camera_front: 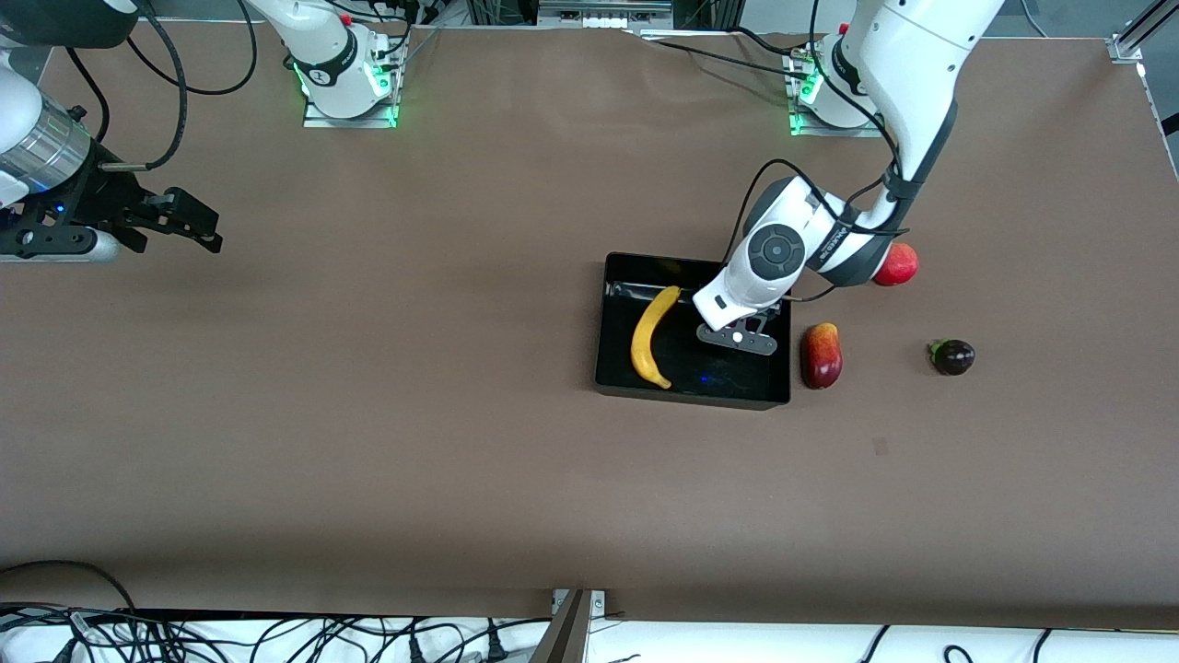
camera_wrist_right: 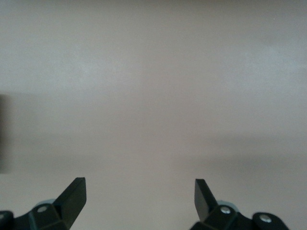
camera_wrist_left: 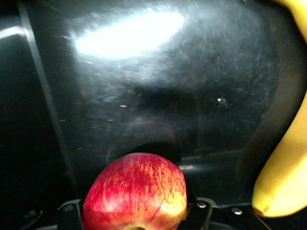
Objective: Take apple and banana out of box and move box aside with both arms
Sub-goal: 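Lift the apple out and set it beside the tray with the left gripper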
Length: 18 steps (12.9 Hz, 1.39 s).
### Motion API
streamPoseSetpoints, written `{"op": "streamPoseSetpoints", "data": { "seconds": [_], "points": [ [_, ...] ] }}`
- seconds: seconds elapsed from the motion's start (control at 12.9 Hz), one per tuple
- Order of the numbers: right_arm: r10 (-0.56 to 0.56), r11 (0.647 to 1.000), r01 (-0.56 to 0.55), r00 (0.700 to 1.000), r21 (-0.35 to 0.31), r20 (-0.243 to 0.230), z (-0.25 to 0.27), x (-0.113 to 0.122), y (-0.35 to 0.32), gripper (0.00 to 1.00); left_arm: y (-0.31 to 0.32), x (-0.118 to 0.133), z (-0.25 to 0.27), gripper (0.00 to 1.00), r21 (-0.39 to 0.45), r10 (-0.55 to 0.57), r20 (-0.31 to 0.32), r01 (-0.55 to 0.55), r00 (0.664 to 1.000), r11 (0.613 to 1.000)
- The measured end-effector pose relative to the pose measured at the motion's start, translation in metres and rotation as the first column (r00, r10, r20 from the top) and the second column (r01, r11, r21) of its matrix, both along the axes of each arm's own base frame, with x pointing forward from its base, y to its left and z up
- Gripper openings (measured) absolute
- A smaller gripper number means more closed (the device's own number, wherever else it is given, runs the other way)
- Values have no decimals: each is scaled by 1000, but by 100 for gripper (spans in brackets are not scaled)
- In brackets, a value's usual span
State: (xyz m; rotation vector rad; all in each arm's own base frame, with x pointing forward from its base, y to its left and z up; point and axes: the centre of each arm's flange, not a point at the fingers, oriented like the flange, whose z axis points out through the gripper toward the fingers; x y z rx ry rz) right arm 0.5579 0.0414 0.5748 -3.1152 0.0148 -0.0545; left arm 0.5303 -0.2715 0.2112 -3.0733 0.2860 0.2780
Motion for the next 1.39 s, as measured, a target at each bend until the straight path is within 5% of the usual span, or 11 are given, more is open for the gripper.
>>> {"op": "streamPoseSetpoints", "data": {
  "seconds": [0.46, 0.77, 1.16, 1.39],
  "points": [
    [0, 1000, 0, 1000, 0, 0, 0, 0, 0, 100, 58, 46, 138, 67, 99, 1, -162, 15, 987, 995],
    [0, 1000, 0, 1000, 0, 0, 0, 0, 0, 100, 165, 41, 70, 67, 16, -60, -219, 65, 974, 998],
    [0, 1000, 0, 1000, 0, 0, 0, 0, 0, 100, 169, -36, -22, 67, -28, -106, -156, 103, 982, 994],
    [0, 1000, 0, 1000, 0, 0, 0, 0, 0, 100, 170, -42, -26, 74, -27, -109, -158, 106, 981, 994]
  ]
}}
